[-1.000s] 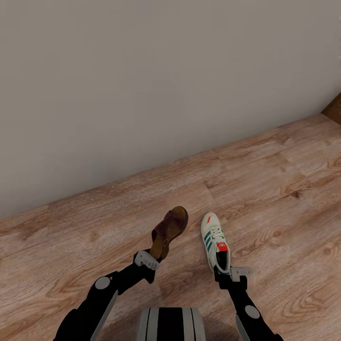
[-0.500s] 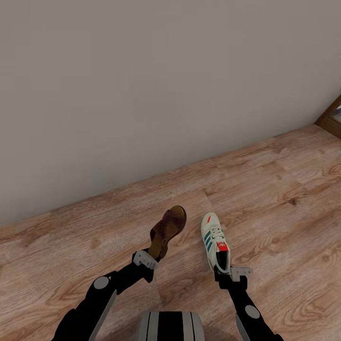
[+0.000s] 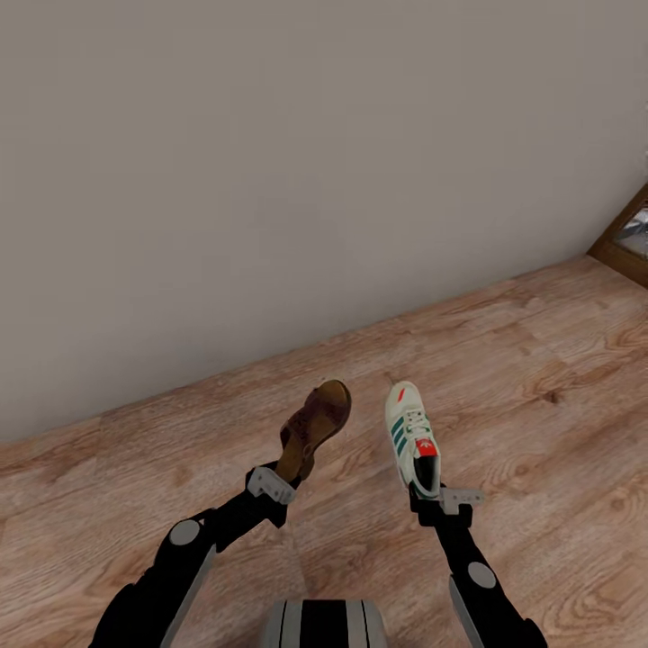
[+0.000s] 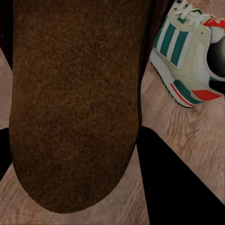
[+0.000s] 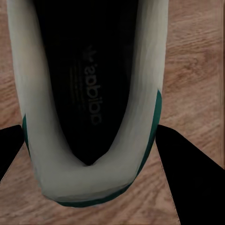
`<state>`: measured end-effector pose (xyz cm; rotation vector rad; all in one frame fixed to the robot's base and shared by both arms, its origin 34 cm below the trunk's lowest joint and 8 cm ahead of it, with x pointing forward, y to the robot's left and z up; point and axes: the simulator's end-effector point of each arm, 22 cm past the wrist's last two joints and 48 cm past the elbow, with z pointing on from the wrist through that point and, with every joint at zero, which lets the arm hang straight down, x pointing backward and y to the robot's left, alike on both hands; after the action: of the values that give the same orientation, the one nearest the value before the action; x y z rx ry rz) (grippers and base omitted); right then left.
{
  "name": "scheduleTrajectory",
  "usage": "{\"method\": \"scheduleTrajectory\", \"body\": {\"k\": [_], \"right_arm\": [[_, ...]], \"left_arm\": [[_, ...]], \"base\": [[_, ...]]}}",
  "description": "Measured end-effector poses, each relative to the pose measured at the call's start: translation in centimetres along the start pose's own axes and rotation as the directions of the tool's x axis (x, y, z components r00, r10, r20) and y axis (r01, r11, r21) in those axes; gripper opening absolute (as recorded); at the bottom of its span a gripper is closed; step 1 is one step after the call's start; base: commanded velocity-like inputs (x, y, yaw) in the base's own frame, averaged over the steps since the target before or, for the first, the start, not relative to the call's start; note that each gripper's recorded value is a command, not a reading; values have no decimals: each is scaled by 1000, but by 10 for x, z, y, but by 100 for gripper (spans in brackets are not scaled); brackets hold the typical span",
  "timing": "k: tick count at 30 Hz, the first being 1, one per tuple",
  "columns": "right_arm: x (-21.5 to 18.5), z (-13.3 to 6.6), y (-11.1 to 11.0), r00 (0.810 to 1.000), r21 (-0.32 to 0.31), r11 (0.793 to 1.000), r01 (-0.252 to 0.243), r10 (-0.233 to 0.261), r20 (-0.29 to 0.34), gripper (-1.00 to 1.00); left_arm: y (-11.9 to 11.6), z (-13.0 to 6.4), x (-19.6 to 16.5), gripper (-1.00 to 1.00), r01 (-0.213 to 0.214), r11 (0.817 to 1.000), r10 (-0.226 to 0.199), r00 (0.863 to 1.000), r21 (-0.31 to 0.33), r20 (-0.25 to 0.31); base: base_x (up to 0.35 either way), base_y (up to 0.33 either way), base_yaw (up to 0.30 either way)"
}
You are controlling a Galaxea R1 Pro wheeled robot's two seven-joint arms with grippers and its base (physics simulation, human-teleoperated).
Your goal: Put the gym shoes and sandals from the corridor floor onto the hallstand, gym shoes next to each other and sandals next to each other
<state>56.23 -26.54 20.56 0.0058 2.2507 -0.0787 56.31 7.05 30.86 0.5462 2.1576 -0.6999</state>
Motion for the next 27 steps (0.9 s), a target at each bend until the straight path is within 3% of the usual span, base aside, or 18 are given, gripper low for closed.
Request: {"method": "scheduleTrajectory", "body": {"k": [5, 6, 7, 15, 20, 27], "right_arm": [[-17, -1, -4, 999, 5, 1000, 4, -4, 31, -100], [-22, -2, -27, 999, 66, 998, 14, -17, 42, -100], [-21, -5, -41, 999, 94, 995, 27, -31, 39, -100], [7, -37, -65, 998, 126, 990, 62, -63, 4, -100], [32, -65, -67, 998, 125, 990, 68, -67, -9, -100], [43, -97, -66, 997, 119, 991, 66, -71, 36, -100]], "left_arm": [[11, -9, 0, -100, 4, 999, -4, 1000, -38, 2], [30, -24, 31, -100, 61, 992, -65, 997, -107, -28], [34, -32, 73, -100, 95, 986, -107, 991, -138, -86], [59, -65, 112, -100, 145, 960, -163, 985, -240, -53], [80, -93, 139, -100, 186, 927, -204, 979, -326, -22], [88, -123, 167, -100, 222, 892, -237, 971, -394, 12]], "base": [[0, 0, -3], [0, 0, -58], [0, 0, -70], [0, 0, -105], [0, 0, -92], [0, 0, -70]]}}
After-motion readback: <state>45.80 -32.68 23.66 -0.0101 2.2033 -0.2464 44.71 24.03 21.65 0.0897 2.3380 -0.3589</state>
